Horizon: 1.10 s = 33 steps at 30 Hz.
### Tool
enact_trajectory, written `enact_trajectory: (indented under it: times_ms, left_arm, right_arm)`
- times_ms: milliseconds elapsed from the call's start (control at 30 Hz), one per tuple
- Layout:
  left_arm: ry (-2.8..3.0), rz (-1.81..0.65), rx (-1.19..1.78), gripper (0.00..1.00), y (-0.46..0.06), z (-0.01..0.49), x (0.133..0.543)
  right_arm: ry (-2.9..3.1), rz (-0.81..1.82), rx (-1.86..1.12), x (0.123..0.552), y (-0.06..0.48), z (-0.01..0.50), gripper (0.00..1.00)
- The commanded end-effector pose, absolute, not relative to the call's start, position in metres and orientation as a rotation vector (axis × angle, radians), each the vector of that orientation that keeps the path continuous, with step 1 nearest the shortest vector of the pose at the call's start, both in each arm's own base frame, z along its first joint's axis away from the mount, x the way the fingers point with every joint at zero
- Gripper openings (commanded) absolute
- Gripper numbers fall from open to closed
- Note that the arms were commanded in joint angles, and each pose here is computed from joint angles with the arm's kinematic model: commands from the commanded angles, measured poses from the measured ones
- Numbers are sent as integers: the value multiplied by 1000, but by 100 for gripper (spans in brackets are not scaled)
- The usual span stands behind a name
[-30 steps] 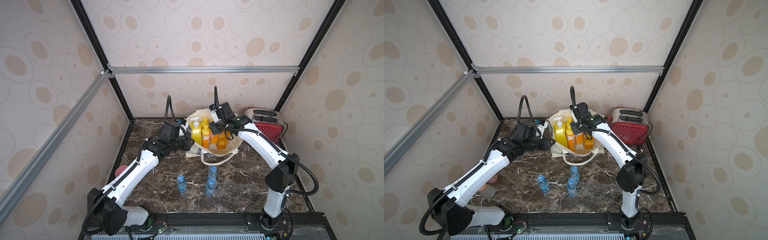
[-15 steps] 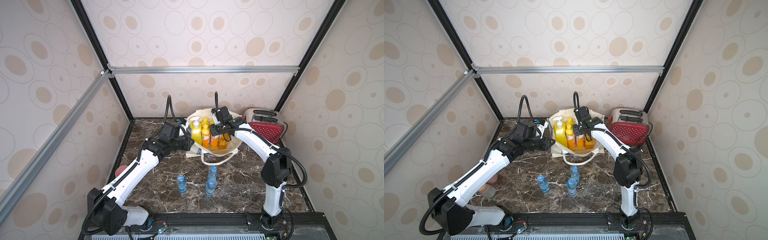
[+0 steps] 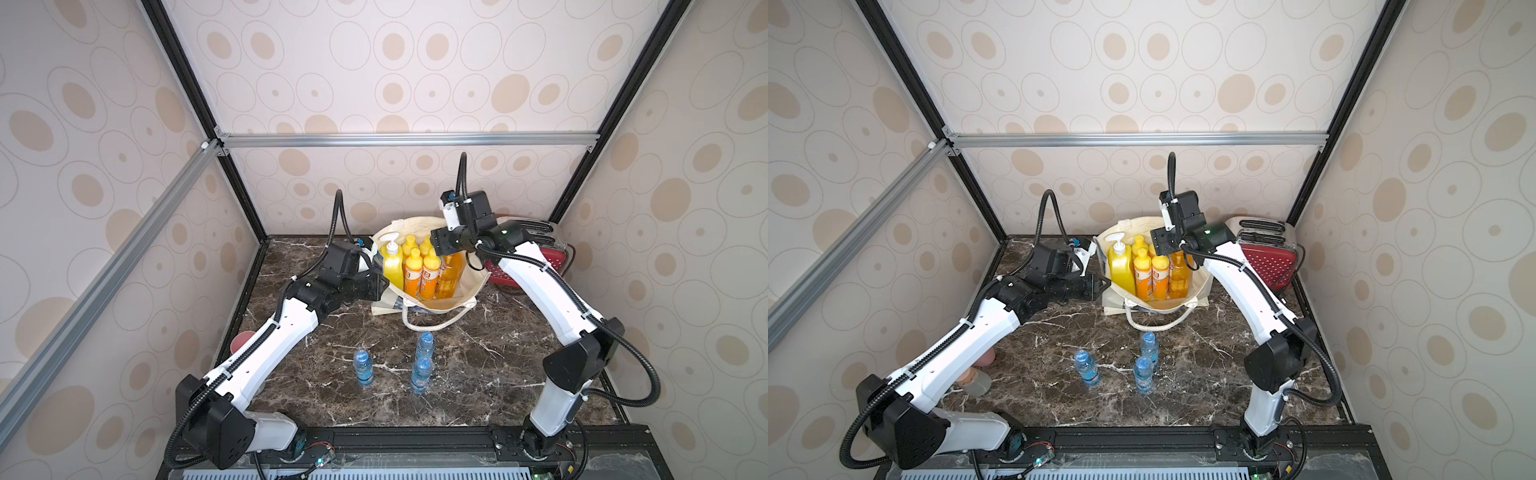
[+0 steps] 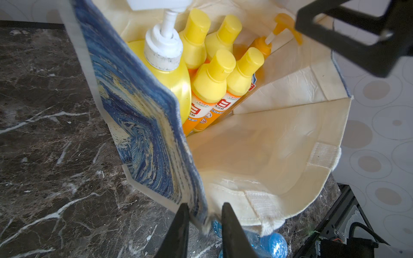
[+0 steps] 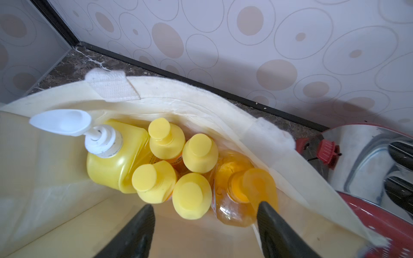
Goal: Pack dish soap into the shopping bag
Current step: Adjust the shopping bag at the center of the board.
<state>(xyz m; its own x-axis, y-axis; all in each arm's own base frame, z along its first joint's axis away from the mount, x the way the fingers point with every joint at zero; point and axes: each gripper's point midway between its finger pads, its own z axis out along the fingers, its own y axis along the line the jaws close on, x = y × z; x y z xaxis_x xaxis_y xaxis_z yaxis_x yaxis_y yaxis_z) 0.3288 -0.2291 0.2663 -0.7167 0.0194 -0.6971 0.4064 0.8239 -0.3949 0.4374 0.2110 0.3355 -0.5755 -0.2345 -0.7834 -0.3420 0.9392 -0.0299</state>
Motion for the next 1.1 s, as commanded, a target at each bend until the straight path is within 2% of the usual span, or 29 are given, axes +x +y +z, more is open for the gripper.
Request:
enact_trajectory:
  times_ms: [0,233,300,333,433,467,533,667,833,967,1067]
  left_arm:
    - [2256,-711,324,25,-232,284,330]
    - [2261,-723,322,18,-234,285,331]
    - [2259,-718,323,19,-233,287,330]
    - [2253,-713,322,25,-232,290,329]
    - [2237,-639,308,52,-221,305,332]
    - [2230,-606,296,57,-216,312,335]
    - [2225,-547,270,61,-207,323,338]
    - [2224,-521,233,61,-205,331,354]
    - [2291,-509,240,61,-216,310,374]
    - [2334,-522,257,54,-224,295,382]
    - [2349,-523,273,39,-227,289,382]
  right_arm:
    - [2288,104,-403,413,190,338,69]
    - [2431,31,-362,397,169,293,58]
    - [2427,-8,-339,393,159,294,57]
    - [2409,-6,-337,390,157,300,58]
    - [2351,9,-352,382,153,324,62]
    - [2338,4,-361,379,151,331,64]
    - [2311,-54,-359,376,141,342,67]
    - [2332,-219,-355,378,116,334,74]
    - [2403,-252,-368,388,110,304,73]
    - [2455,-180,-379,397,114,287,59]
    - [2479,-146,-388,399,118,284,45]
